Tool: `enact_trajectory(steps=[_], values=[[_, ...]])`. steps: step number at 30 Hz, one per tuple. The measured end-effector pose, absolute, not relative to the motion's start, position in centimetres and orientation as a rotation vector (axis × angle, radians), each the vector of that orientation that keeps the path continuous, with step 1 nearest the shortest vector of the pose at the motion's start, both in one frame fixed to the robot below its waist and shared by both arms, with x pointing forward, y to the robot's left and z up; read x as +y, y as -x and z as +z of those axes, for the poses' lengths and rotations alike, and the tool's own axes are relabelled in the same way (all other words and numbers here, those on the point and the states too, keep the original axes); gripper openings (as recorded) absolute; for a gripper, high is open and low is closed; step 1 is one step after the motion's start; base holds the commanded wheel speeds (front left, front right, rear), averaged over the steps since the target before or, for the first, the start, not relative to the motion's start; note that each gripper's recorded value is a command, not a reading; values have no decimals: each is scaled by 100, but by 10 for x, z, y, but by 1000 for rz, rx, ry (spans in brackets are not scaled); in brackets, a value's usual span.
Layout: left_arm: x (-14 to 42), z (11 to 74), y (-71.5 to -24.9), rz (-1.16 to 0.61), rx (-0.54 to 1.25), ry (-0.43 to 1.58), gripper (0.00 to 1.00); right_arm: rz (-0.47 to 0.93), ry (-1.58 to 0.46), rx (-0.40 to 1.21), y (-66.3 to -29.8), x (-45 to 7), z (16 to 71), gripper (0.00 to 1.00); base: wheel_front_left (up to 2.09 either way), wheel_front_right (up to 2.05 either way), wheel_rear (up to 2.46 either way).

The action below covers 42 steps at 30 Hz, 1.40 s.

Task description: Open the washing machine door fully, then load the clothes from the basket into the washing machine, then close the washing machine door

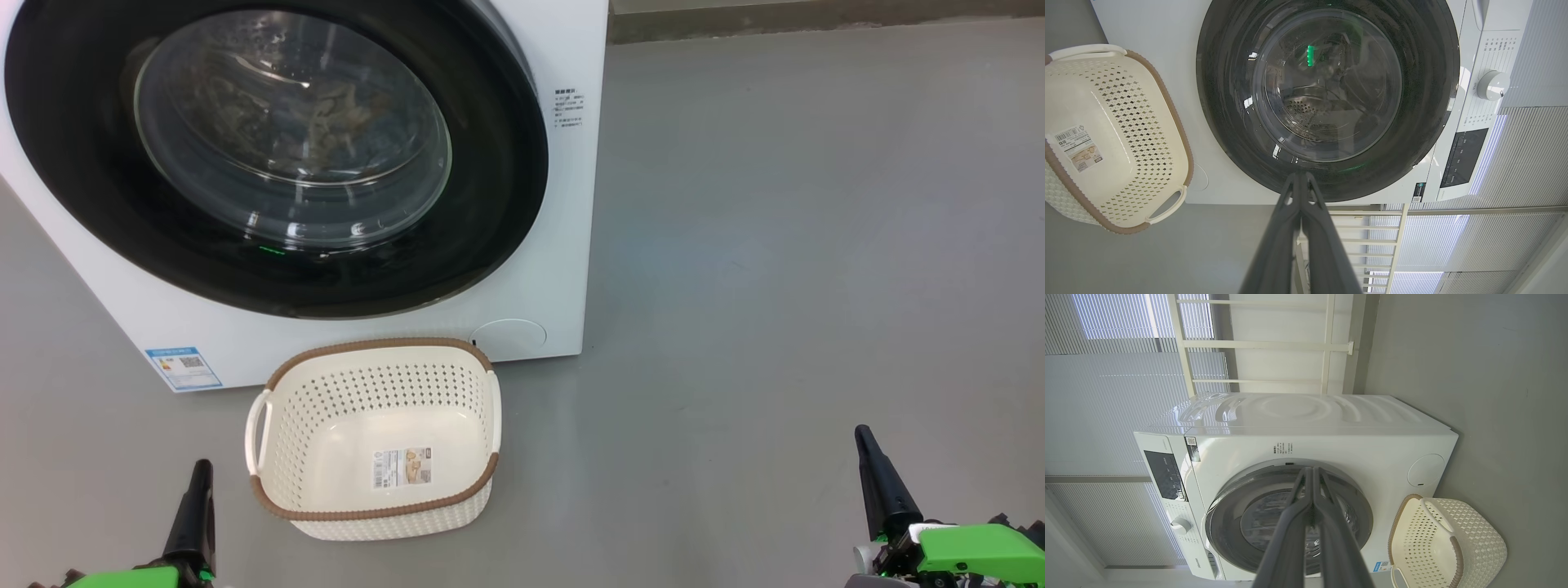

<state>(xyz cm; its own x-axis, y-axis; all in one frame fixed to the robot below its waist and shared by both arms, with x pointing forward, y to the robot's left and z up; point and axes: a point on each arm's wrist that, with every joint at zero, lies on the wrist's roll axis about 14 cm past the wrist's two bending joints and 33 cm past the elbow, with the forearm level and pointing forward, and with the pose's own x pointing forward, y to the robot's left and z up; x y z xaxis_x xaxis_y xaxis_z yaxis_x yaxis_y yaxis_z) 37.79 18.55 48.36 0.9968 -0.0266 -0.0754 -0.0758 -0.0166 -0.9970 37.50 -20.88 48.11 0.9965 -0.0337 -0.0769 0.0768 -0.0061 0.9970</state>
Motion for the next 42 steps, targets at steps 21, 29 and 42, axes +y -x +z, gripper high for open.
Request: enact_trajectory(steps=[21, 29, 42], values=[[186, 484, -378, 41, 78, 1588, 0, -87, -1575, 33, -375, -209, 481, 0, 0, 0, 0], [187, 484, -378, 41, 77, 1589, 0, -87, -1575, 33, -375, -209, 481, 0, 0, 0, 0], [187, 484, -378, 43, 75, 1590, 0, -87, -1575, 33, -375, -209, 481, 0, 0, 0, 0]])
